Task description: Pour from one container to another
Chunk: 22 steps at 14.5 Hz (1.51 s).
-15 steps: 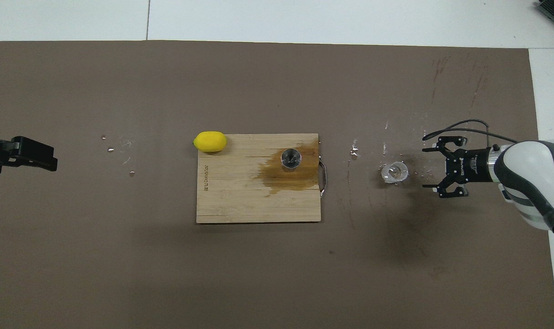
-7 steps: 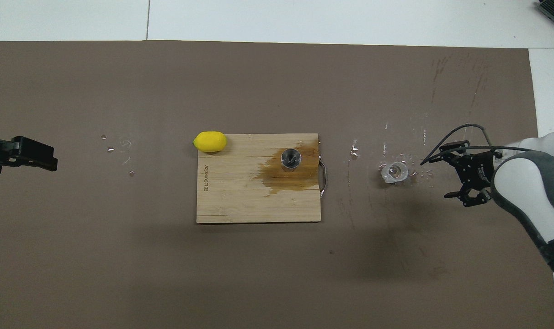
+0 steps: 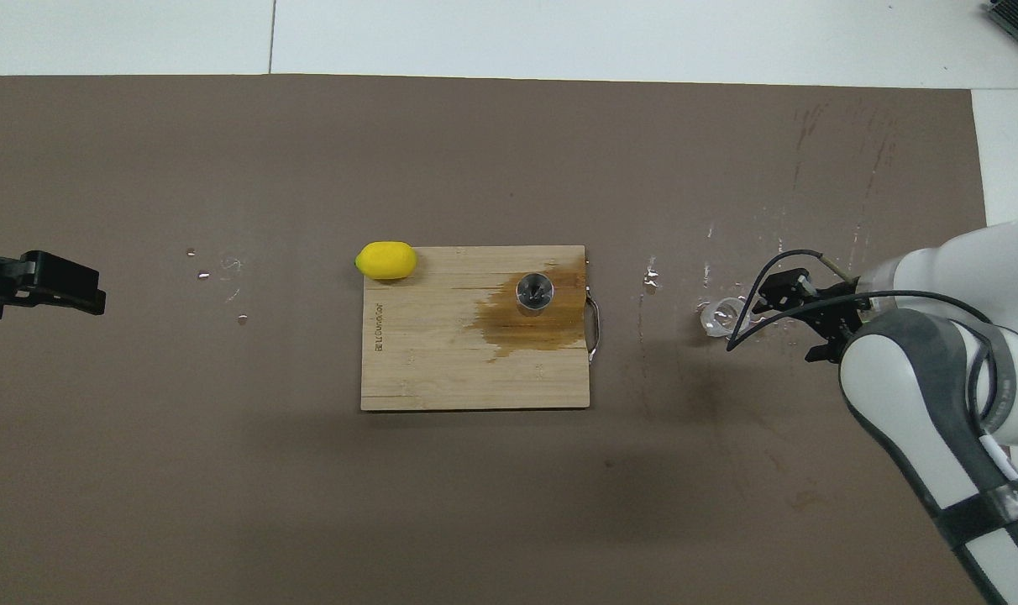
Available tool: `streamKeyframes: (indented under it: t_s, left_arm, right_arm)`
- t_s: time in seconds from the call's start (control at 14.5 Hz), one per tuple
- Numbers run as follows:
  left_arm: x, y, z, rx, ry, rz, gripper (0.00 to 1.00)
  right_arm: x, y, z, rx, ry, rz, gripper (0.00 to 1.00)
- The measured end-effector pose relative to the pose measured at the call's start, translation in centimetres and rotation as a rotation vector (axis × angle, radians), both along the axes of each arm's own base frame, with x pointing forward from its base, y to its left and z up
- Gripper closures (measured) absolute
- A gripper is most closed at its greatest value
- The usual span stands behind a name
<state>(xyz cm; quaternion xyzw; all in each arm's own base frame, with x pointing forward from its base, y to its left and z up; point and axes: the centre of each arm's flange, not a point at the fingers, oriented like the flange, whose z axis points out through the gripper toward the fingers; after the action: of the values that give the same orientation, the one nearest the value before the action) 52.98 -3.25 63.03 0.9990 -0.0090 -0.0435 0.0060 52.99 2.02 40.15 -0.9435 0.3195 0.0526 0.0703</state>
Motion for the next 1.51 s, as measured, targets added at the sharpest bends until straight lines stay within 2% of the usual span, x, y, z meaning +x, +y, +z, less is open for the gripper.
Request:
streamKeyframes:
  t_s: [0.14,0.28,0.55,0.83,1.03,1.24,1.51]
  left_arm:
    - [0.0,0.0,0.0,0.000,0.000,0.000,0.00]
    - [0.0,0.0,0.0,0.000,0.000,0.000,0.00]
    - [0.0,0.0,0.0,0.000,0.000,0.000,0.00]
    - [0.0,0.0,0.0,0.000,0.000,0.000,0.00]
    - [0.0,0.0,0.0,0.000,0.000,0.000,0.00]
    - [0.0,0.0,0.0,0.000,0.000,0.000,0.00]
    - [0.0,0.0,0.0,0.000,0.000,0.000,0.00]
  right_arm:
    - [-0.1,1.0,0.0,-0.086,-0.017,0.185,0.00]
    - [0.0,2.2,0.8,-0.146,-0.039,0.310,0.00]
    - [1.2,2.2,7.3,-0.163,-0.105,0.481,0.00]
    - [2.2,1.7,16.0,-0.172,-0.154,0.505,0.00]
    - [1.8,0.9,20.0,-0.169,-0.134,0.492,0.00]
    - [1.4,-0.1,20.9,-0.160,-0.082,0.479,0.00]
    - [2.3,-0.5,20.7,-0.169,-0.080,0.475,0.00]
